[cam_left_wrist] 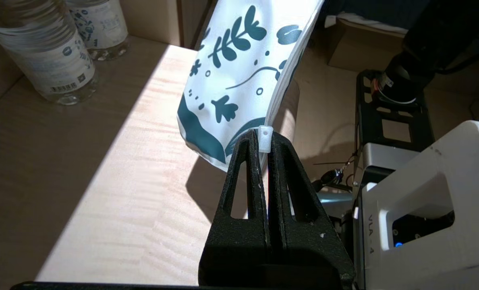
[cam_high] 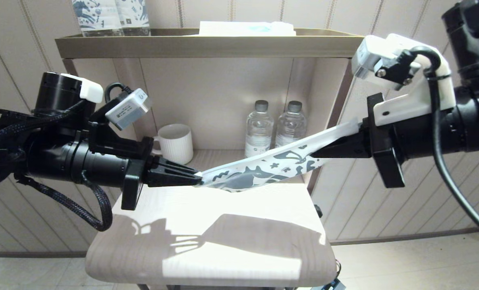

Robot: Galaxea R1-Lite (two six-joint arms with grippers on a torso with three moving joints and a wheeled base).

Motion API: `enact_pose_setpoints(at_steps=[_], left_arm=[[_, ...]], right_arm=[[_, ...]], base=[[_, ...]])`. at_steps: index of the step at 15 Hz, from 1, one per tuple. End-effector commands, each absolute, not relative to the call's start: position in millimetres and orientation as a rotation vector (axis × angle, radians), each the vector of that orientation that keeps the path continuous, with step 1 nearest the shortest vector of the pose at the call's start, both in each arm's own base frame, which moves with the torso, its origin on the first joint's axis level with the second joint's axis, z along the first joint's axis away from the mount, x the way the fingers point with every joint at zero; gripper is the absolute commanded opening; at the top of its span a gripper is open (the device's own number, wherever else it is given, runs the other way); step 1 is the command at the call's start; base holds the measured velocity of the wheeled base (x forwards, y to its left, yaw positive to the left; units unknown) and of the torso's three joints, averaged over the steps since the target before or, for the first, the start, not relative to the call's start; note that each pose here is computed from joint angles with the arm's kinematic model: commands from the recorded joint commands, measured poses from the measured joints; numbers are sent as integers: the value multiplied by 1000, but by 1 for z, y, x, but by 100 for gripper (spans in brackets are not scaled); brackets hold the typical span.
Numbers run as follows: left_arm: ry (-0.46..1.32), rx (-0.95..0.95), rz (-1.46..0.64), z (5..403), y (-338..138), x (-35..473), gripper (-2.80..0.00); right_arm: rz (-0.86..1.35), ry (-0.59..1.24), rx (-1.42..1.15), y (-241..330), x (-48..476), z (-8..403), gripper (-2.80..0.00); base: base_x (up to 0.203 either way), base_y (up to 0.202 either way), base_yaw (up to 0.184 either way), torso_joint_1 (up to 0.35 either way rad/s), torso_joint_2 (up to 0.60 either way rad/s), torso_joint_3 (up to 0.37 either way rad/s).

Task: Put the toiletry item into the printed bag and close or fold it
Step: Close the strorage bag and place it on the desk

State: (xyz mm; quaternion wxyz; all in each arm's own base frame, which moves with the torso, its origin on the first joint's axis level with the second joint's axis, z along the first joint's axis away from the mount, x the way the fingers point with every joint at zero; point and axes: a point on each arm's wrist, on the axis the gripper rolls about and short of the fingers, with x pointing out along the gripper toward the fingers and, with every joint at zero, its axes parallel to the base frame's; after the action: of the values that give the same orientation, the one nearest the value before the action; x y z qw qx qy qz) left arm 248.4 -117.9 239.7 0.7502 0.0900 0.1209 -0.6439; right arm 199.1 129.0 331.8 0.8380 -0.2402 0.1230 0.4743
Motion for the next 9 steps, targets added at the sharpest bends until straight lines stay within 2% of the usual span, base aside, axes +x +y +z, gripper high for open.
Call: enact_pose_setpoints(at_steps=[1,8,9], left_arm=[[255,198,-1413,241,-118,249,-280],[266,200,-1415,236,-119,251,-280],[263,203,-1416,235,-119,251,-118]], right_arm=[[1015,286,-513,134,206,325,-280],[1021,293,-512,140,214,319,-280],[1022,296,-512,140,214,318,-280]], base=[[0,0,0,0,0,0],[0,0,0,0,0,0],[0,0,0,0,0,0]])
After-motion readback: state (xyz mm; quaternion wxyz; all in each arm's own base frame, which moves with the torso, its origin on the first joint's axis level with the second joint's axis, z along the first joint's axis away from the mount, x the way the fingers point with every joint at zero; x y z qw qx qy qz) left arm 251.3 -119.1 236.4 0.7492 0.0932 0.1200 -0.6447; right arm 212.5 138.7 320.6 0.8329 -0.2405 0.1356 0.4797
